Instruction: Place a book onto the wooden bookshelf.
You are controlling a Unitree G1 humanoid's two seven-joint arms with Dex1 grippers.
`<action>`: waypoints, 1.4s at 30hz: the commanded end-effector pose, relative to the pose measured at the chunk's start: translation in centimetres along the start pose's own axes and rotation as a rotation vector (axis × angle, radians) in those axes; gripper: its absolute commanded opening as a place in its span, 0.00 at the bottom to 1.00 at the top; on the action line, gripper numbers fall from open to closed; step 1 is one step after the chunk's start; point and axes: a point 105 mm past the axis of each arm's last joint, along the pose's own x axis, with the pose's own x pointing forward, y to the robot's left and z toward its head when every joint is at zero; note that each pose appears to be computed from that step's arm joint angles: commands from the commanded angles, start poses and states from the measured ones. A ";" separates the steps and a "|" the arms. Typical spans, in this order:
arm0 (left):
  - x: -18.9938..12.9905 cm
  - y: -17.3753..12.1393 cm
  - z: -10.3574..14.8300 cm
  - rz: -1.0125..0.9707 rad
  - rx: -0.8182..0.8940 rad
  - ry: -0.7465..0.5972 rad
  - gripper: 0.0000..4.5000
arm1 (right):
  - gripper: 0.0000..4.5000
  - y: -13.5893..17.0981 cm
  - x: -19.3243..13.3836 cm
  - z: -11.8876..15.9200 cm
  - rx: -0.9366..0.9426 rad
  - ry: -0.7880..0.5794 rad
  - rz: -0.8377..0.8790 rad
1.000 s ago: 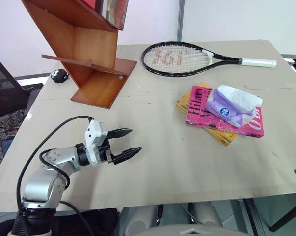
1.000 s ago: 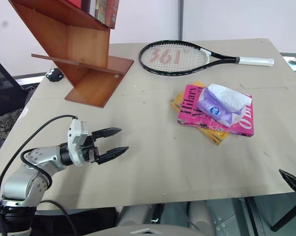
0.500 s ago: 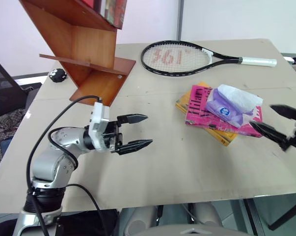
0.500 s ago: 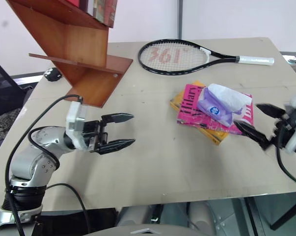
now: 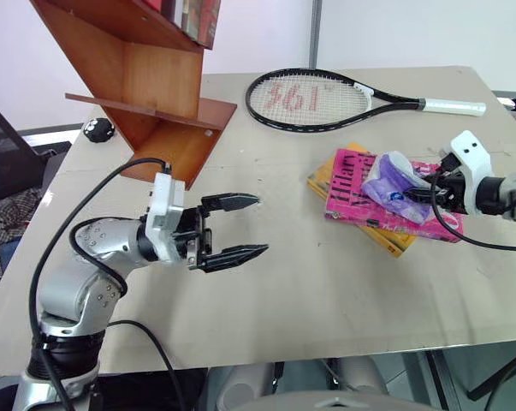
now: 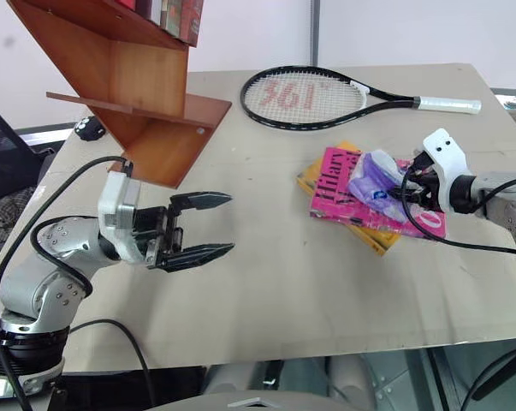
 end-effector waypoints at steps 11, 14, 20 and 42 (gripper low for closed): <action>3.9 -3.2 3.2 -0.320 -0.062 -0.090 1.00 | 0.02 -4.3 -14.1 -4.8 0.257 -0.108 -0.412; 4.4 -3.6 2.7 -0.387 -0.060 -0.064 1.00 | 0.02 -4.4 -16.0 -7.0 0.284 -0.110 -0.511; 4.8 -3.9 1.8 -0.475 -0.049 -0.046 1.00 | 0.02 -5.0 -17.0 -13.4 0.355 -0.006 -0.625; 2.8 -2.3 -0.3 -0.190 -0.106 -0.055 1.00 | 0.01 -6.7 -7.9 -6.5 0.064 0.011 -0.400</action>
